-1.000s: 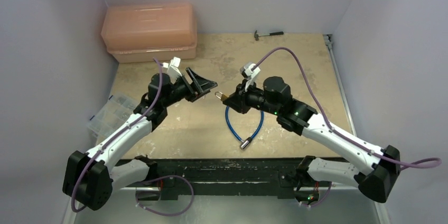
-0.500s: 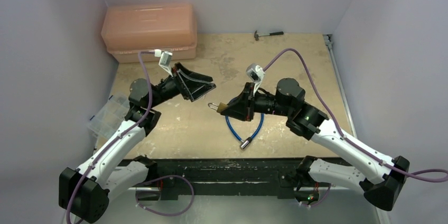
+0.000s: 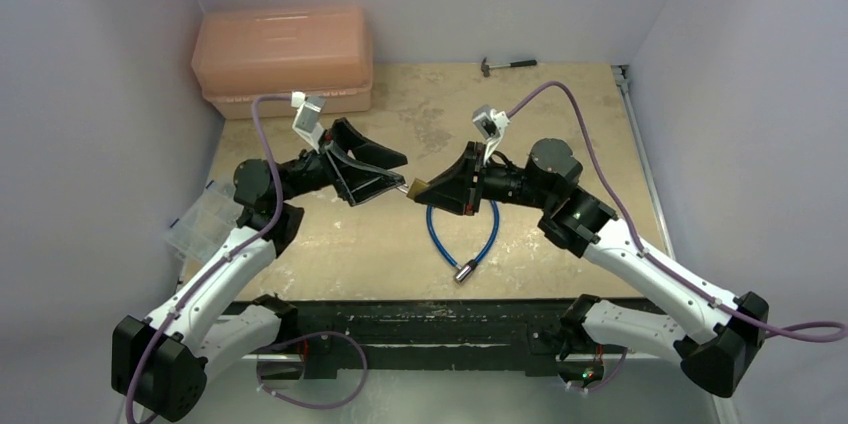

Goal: Unlock with the key

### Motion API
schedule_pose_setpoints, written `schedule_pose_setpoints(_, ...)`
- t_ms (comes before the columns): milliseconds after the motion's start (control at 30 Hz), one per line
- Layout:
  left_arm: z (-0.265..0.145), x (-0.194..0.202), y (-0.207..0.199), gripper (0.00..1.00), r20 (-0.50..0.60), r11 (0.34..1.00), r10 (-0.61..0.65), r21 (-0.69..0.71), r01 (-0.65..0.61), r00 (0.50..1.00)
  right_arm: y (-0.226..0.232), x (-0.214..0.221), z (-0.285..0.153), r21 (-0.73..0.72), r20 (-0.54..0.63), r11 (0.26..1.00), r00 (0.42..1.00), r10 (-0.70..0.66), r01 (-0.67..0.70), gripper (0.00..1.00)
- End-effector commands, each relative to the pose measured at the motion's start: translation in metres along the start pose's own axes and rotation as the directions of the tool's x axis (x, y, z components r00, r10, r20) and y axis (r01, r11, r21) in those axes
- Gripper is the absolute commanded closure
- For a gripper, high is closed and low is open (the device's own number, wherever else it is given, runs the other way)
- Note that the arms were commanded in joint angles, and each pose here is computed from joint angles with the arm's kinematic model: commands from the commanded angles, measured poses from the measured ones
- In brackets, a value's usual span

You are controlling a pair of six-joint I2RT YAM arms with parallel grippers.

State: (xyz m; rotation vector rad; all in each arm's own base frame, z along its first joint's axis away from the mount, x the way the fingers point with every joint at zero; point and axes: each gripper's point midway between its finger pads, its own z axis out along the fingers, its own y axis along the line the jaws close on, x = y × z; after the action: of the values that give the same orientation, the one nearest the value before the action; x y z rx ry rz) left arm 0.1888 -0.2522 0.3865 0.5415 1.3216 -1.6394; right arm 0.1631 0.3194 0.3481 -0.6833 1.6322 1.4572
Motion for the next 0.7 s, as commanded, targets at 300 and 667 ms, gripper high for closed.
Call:
schedule_pose_setpoints(300, -0.005, 0.005, -0.004, 0.35, -0.029, 0.999, 0.033, -0.008, -0.034, 0.999, 0.021, -0.05, -0.011, -0.094, 0.125, 0.993, 0.99, -0.064, 0.076, 1.0)
schedule_pose_setpoints(667, -0.004, 0.009, 0.008, 0.41, -0.042, 0.999, 0.022, -0.046, -0.024, 0.999, 0.022, -0.045, -0.009, -0.124, 0.105, 0.99, 0.993, -0.058, 0.071, 1.0)
